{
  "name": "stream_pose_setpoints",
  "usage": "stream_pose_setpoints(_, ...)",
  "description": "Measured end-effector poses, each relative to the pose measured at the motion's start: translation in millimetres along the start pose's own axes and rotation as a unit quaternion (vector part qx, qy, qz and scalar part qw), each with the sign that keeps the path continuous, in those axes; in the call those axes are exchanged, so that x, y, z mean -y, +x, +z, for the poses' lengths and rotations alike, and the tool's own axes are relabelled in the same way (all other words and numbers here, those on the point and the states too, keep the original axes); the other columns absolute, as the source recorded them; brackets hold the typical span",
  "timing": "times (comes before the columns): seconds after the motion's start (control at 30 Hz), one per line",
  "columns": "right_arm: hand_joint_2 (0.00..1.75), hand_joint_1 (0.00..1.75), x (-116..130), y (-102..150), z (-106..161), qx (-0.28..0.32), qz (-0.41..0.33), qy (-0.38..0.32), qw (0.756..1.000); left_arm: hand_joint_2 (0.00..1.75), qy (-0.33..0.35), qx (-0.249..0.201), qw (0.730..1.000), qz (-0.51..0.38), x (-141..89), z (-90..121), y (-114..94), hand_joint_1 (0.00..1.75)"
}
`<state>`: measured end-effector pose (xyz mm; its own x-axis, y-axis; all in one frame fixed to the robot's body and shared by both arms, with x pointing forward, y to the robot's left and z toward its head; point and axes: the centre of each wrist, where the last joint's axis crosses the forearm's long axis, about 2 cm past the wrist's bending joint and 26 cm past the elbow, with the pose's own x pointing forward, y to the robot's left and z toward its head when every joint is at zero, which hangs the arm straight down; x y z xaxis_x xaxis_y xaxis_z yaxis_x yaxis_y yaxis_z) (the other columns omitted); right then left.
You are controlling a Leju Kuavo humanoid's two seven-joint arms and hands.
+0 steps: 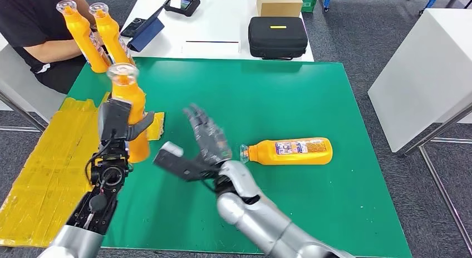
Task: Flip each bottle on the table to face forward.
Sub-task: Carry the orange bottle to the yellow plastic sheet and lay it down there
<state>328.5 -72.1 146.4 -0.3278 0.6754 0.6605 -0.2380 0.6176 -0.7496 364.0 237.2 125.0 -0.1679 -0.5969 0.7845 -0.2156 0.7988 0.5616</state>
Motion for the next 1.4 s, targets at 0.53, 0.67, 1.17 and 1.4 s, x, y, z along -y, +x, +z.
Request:
stream_pose_setpoints(0.53,0.0,0.0,102,-62,33,0.03,-0.027,-0.119,0.992,1.75,-0.103,0.033,0.841,-0.53,-42,104,-136,1.75)
stream_pose_setpoints(0.67,0.0,0.0,108,-67,33,0.033,-0.021,-0.121,0.992,1.75,-0.161,0.025,0.817,-0.554,-40,122,-153,0.87)
stream_pose_setpoints(1.17,0.87,0.0,133,-94,42,-0.034,0.063,-0.102,0.992,0.0,-0.224,0.084,0.801,-0.548,-44,110,-159,0.0)
stream_pose_setpoints(1.4,1.75,0.0,144,-122,56,-0.095,0.124,-0.072,0.985,0.0,-0.2,0.093,0.846,-0.486,-51,108,-156,0.0)
